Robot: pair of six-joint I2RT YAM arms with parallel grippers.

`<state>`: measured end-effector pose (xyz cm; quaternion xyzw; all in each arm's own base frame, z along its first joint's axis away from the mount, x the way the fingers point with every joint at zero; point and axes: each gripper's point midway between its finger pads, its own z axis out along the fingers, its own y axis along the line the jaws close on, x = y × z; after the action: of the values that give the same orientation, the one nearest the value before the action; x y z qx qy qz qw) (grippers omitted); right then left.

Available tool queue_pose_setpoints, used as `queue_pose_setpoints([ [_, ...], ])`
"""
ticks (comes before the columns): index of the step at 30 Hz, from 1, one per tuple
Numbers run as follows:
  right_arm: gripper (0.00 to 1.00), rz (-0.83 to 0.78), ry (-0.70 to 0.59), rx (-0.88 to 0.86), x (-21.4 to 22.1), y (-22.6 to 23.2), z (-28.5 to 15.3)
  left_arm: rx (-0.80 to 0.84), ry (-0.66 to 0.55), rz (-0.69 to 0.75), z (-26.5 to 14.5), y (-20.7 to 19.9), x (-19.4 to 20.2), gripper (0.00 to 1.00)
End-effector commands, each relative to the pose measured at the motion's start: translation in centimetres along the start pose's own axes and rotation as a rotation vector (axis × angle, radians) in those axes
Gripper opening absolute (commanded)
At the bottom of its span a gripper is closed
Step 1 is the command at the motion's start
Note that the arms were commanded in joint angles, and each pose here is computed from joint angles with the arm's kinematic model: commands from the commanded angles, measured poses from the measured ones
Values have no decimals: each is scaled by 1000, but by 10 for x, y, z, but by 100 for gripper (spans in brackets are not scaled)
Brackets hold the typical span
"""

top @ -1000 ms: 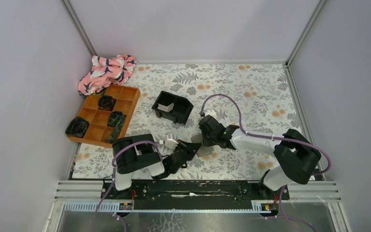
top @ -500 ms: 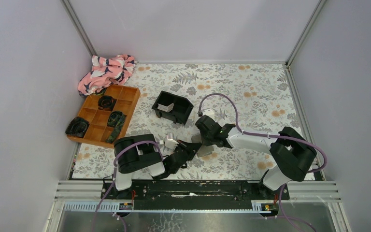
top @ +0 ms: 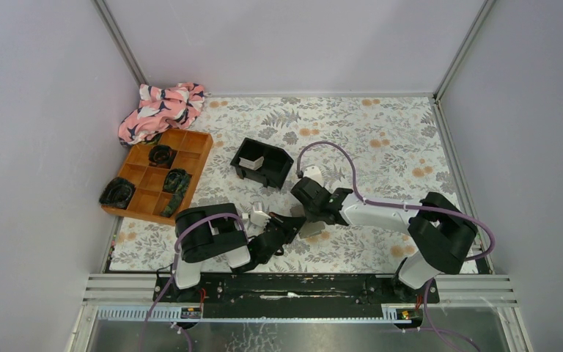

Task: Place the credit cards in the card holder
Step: Close the card holder at the center of the board.

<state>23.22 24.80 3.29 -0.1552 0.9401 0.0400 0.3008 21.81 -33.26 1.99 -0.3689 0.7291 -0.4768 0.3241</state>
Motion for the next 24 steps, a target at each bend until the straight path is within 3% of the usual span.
queue_pose_setpoints([
  [1,31,-23,-48,53,-19,-2,-6,-167,29,131,-8,59,-2,6],
  [12,32,-48,-40,94,-22,-4,-2,-163,36,125,-8,60,0,6],
  [24,13,-57,-40,91,-21,0,-5,-162,40,122,-8,61,0,6],
])
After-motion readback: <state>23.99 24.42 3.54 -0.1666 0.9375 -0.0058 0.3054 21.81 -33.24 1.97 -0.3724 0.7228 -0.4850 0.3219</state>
